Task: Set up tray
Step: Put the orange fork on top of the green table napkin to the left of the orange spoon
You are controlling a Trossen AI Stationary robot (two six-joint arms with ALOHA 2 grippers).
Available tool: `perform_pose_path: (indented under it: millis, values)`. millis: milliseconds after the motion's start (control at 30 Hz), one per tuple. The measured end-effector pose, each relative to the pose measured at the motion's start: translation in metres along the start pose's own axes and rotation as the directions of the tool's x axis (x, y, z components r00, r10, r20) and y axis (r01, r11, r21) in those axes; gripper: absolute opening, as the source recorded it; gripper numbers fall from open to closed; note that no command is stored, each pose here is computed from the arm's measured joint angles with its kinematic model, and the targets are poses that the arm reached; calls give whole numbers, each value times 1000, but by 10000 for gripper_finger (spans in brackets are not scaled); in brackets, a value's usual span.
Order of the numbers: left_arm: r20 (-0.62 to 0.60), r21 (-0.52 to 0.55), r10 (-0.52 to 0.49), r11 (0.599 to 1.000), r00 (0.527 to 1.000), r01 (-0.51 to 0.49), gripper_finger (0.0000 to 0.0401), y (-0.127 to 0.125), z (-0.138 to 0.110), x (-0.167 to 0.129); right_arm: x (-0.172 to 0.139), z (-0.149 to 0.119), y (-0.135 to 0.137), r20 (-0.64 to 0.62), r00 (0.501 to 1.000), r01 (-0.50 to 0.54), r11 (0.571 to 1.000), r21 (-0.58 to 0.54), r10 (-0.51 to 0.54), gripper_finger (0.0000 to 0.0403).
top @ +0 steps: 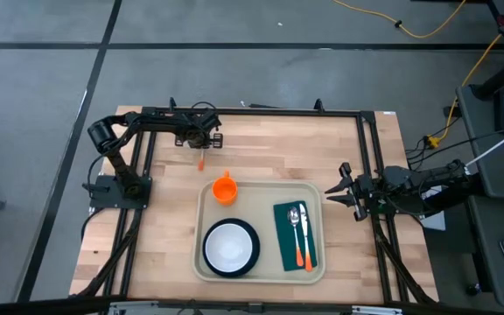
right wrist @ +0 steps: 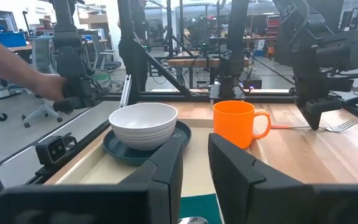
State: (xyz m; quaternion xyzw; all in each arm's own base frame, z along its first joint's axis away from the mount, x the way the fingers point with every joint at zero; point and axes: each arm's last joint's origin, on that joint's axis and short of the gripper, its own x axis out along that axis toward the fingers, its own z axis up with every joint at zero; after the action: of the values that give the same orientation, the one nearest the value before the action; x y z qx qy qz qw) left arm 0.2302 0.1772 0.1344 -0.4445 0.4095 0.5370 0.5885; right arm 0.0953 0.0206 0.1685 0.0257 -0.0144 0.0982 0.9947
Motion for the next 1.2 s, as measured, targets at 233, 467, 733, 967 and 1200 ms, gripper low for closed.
perform_pose_path:
  millis: [233,467,733,967,1200]
  values:
    - [-39,32,-41,999,998,42,8,-1,-1,-2,0,0,0,0,1000,0,1000,1,0,83]
    - [-70,170,-176,968,982,185,5,-21,3,-34,0,0,0,0,1000,0,1000,0,0,83]
    - [84,334,-386,879,918,339,5,-49,25,-120,0,0,0,0,1000,0,1000,0,0,83]
    - [222,432,-630,748,744,504,5,-61,30,-223,0,0,0,0,1000,0,1000,1,0,83]
    - [298,538,-773,620,559,571,4,-68,-2,-309,0,0,0,0,1000,0,1000,0,0,83]
